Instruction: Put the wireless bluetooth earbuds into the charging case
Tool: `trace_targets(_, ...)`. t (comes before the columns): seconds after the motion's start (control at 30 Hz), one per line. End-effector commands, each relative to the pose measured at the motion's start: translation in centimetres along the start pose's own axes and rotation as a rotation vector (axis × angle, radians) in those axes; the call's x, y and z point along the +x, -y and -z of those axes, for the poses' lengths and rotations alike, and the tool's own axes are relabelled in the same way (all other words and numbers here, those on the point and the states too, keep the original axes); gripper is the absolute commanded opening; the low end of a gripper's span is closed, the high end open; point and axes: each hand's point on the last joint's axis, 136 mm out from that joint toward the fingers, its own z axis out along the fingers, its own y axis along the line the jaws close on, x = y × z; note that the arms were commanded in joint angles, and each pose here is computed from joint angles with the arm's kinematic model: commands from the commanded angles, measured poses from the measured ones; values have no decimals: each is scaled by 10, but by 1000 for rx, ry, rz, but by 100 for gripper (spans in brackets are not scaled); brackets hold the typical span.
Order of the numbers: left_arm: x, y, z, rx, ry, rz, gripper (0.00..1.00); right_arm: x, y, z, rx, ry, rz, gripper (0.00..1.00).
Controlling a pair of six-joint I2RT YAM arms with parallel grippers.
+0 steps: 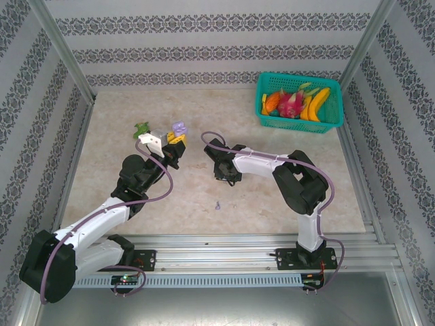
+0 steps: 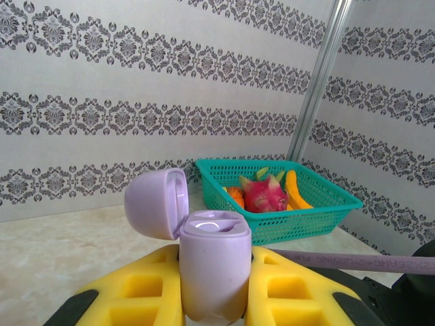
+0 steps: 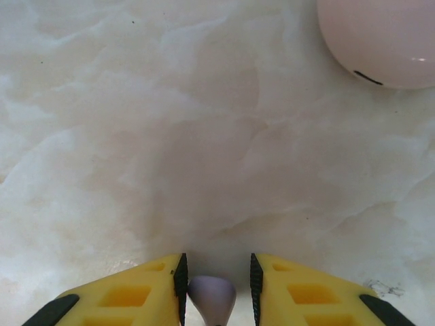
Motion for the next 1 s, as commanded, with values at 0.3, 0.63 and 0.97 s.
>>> trace_targets(0.3, -2, 4, 0, 13, 24, -2, 0, 13, -6, -2, 18, -25, 1, 37)
trace_targets(0.63, -2, 4, 0, 12, 26, -3, 0, 22, -4, -10, 47, -38, -11, 35)
trace_targets(0.97, -2, 4, 0, 10, 26, -3, 0, 17, 1, -14, 59, -32, -8, 22)
